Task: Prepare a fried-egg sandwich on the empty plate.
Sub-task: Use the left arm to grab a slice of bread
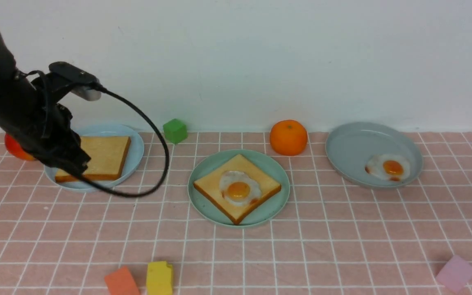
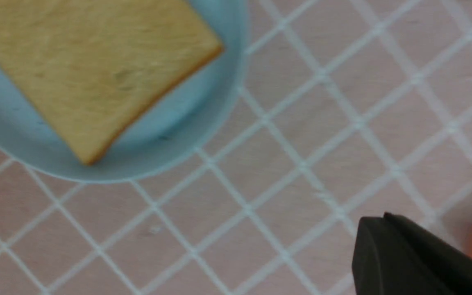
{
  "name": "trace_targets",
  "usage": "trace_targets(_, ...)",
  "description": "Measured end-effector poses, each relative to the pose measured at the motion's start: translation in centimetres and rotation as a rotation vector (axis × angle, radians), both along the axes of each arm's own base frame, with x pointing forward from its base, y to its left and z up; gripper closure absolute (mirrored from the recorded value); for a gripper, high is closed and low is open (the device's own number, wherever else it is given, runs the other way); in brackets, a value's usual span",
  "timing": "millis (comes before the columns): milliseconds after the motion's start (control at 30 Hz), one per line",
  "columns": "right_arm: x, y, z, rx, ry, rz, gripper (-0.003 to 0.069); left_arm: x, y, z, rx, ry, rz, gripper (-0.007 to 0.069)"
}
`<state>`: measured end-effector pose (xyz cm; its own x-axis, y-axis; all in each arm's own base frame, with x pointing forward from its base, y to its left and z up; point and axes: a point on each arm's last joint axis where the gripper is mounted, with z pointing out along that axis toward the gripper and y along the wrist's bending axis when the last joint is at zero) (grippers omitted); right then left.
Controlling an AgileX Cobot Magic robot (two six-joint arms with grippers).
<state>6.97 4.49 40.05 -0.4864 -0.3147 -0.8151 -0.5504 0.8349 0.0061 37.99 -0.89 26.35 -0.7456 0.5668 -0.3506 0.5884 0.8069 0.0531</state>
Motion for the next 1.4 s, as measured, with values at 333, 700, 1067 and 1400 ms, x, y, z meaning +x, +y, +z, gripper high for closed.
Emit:
trace_targets(333,0.0,0.0,-0.3,-0.017,0.001,0.016,0.0651,5.0,1.4,-5.4,0.127,0.000,-0.157,0.0420)
trace_targets(700,0.2,0.2,-0.3,-0.011,0.013,0.021,0.0649,7.5,2.1,-8.5,0.258,-0.138,-0.271,0.0239)
trace_targets(1067,0.1,0.4,-0.3,0.011,0.017,0.031,0.0649,8.2,2.3,-10.5,0.312,-0.161,-0.362,0.0313)
trace_targets(1400,0.0,0.7,-0.2,0.041,0.031,0.048,0.0649,8.5,2.1,-10.7,0.320,-0.167,-0.374,0.0440)
